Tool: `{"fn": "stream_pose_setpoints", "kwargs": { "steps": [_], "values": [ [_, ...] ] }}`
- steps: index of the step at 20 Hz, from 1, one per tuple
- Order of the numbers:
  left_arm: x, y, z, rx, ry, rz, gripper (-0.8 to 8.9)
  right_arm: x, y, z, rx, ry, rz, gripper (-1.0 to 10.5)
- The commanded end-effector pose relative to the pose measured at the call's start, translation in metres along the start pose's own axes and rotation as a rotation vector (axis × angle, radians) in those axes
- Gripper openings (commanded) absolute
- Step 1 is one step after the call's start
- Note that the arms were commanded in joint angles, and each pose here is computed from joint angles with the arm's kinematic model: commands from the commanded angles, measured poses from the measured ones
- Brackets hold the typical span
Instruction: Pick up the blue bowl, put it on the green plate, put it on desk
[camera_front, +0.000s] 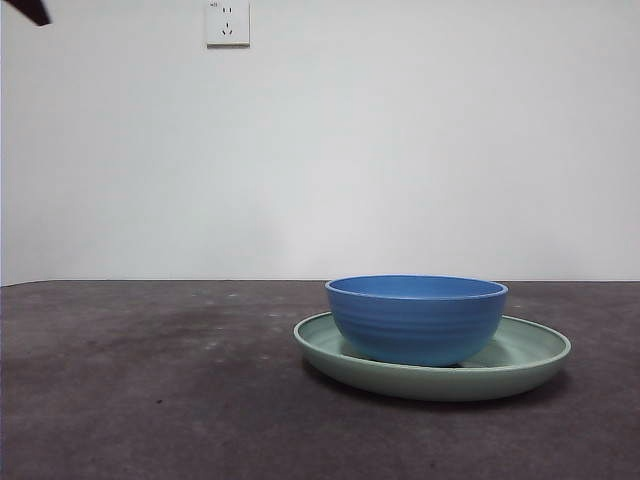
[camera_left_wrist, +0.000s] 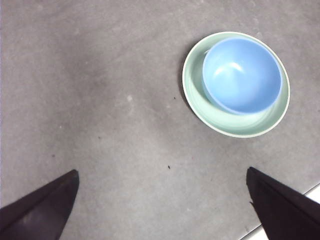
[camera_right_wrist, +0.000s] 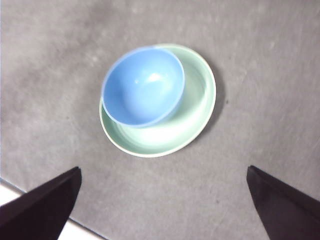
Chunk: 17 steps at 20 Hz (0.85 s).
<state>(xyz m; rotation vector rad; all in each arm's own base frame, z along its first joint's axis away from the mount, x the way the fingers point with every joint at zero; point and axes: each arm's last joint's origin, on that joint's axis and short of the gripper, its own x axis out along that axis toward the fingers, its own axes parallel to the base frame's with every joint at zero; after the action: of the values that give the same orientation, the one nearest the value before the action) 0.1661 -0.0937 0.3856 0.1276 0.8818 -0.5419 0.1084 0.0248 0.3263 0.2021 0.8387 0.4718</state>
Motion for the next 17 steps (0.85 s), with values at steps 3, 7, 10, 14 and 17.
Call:
{"fn": "stream_pose_setpoints", "kwargs": {
  "steps": [3,7,10,14,17],
  "values": [
    [0.008,0.001,-0.028,0.019,-0.070,-0.028,5.98,0.018,-0.005,0.015,0.033,0.067,0.030,6.1],
    [0.023,0.000,-0.049,0.037,-0.074,-0.141,5.97,0.036,-0.013,0.022,0.069,0.144,0.028,6.1],
    [0.026,-0.001,-0.050,0.061,-0.072,-0.196,5.97,0.047,-0.017,0.025,0.086,0.181,0.024,6.1],
    [0.026,-0.003,-0.050,0.095,-0.081,-0.240,5.97,0.057,-0.021,0.030,0.093,0.203,0.022,6.1],
    [0.026,-0.003,-0.049,0.108,-0.083,-0.240,5.97,0.066,-0.025,0.033,0.099,0.222,0.020,6.1]
  ]
}}
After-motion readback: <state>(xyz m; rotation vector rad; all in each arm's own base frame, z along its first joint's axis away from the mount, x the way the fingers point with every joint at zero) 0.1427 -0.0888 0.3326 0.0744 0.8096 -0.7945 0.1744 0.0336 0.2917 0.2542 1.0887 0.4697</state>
